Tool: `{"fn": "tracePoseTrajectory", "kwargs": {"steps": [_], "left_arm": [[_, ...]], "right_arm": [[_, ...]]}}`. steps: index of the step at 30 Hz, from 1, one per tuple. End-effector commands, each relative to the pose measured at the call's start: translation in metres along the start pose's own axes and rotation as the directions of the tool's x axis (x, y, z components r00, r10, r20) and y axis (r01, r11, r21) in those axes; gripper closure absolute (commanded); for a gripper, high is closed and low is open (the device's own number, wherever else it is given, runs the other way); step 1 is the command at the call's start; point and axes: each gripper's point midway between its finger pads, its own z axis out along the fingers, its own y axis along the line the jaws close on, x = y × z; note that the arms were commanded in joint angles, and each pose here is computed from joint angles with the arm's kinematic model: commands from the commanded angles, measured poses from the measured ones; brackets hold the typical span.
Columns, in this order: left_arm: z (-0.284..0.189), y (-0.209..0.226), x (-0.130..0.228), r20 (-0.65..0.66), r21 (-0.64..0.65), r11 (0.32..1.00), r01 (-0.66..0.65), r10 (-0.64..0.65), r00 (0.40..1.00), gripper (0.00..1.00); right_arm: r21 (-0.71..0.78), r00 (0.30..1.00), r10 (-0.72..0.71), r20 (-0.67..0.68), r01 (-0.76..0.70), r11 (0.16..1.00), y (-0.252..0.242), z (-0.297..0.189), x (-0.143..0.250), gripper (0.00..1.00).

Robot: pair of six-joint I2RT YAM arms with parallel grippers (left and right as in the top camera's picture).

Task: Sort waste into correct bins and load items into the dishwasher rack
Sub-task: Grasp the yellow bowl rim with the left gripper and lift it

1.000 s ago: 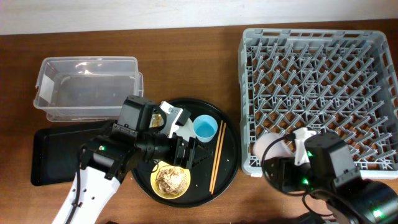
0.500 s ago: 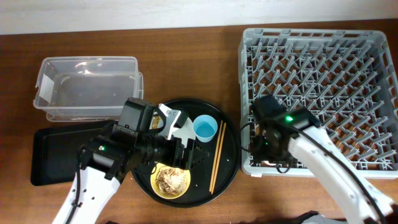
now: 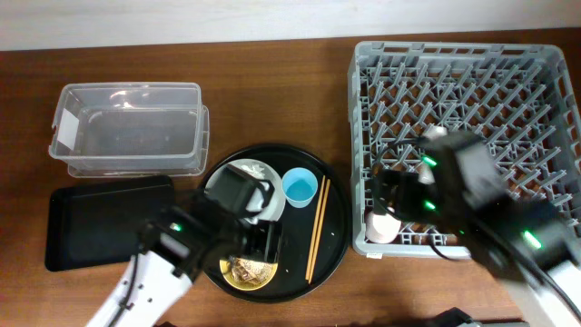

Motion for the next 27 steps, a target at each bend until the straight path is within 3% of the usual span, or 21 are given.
{"fn": "tracePoseTrajectory", "kwargs": {"steps": [1, 7, 13, 17, 20, 21, 23, 24, 27], "left_arm": [[0.029, 0.020, 0.019, 0.014, -0.208, 0.975, 0.077, -0.076, 0.997, 0.41], [0.105, 0.009, 0.041, -0.113, -0.300, 0.952, -0.055, 0.021, 0.993, 0.66], [0.145, 0.029, 0.055, -0.199, -0.402, 0.915, -0.036, -0.048, 0.979, 0.90], [0.141, 0.022, 0.052, -0.205, -0.390, 0.920, -0.030, -0.055, 0.977, 0.94], [0.110, 0.007, 0.039, -0.185, -0.377, 0.926, -0.026, -0.048, 0.982, 0.89], [0.096, 0.004, 0.033, -0.162, -0.375, 0.927, -0.024, -0.041, 0.986, 0.81], [0.073, 0.006, 0.024, -0.098, -0.387, 0.922, -0.018, -0.022, 0.995, 0.48], [0.063, 0.012, 0.020, -0.065, -0.414, 0.910, -0.015, -0.014, 0.998, 0.44], [0.062, 0.025, 0.023, -0.052, -0.470, 0.883, 0.003, -0.031, 0.998, 0.43]], "right_arm": [[-0.070, 0.999, 0.019, 0.050, -0.015, 0.997, 0.004, -0.026, 0.004, 0.01], [-0.061, 0.999, 0.018, 0.034, -0.016, 0.998, -0.002, -0.032, 0.014, 0.01], [-0.024, 1.000, 0.017, -0.025, -0.018, 1.000, -0.005, -0.021, 0.020, 0.01], [-0.009, 0.999, 0.018, -0.049, -0.018, 1.000, -0.006, -0.016, 0.021, 0.01], [-0.008, 0.999, 0.014, -0.050, -0.015, 1.000, -0.006, -0.015, 0.021, 0.01], [-0.008, 0.999, 0.014, -0.050, -0.014, 1.000, -0.006, -0.015, 0.021, 0.01], [-0.007, 0.999, 0.014, -0.051, -0.014, 1.000, -0.006, -0.015, 0.022, 0.01], [-0.006, 0.998, 0.014, -0.053, -0.014, 1.000, -0.006, -0.015, 0.022, 0.01], [-0.005, 0.998, 0.014, -0.055, -0.015, 1.000, -0.007, -0.015, 0.023, 0.01]]}}
